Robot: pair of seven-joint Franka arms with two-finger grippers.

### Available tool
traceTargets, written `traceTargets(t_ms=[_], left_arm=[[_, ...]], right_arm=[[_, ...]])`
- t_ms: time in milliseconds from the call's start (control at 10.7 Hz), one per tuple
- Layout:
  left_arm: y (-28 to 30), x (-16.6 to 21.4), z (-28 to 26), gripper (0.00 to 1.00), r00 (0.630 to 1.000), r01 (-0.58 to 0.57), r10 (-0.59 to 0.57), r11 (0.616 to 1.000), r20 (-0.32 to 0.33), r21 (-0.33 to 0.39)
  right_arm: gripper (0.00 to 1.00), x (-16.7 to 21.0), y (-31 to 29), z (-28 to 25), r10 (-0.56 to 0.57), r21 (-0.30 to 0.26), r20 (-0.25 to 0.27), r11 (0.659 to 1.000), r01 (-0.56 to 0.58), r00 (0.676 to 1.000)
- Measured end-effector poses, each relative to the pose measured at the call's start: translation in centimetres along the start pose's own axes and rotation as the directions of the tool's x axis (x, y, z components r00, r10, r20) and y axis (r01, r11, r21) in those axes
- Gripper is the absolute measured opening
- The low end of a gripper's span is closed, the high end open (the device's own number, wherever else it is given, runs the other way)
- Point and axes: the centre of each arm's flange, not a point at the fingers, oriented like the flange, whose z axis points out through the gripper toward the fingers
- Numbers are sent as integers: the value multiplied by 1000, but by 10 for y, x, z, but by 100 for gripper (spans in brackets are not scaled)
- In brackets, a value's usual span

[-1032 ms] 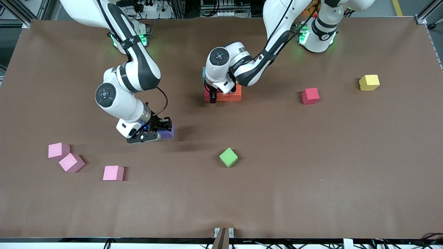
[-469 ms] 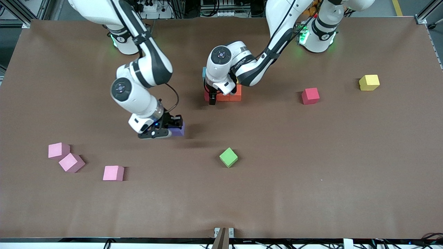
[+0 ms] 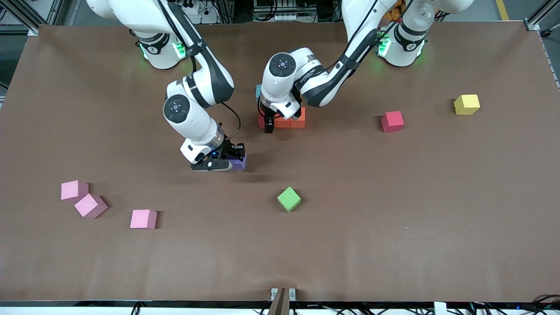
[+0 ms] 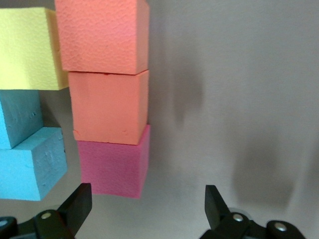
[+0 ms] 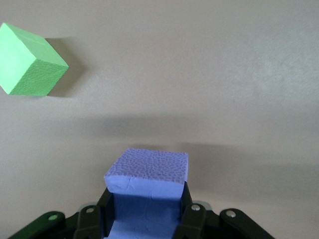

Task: Form number 2 with 11 blocks
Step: 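Place the purple cube beside the pink cube while the left gripper reaches green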

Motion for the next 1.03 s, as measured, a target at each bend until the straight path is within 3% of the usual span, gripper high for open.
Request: traceTargets(t_ms=[281, 563, 751, 1032], left_arm=[[28, 24, -27, 100, 995, -83, 84, 996, -49, 16], [82, 74, -52, 100, 976, -208, 210, 977, -53, 45], [119, 116, -65, 100, 940, -337, 340, 939, -36, 72], [157, 157, -83, 100, 869, -493, 494, 869, -15, 52]], right_arm=[[52, -11, -17, 12, 33, 1, -10, 999, -33, 999], [52, -38, -47, 33, 39, -8, 3, 999, -39, 999], [52, -52, -56, 44, 26, -19, 16, 999, -26, 1000], [52, -79, -70, 58, -15, -32, 34, 999, 16, 999]])
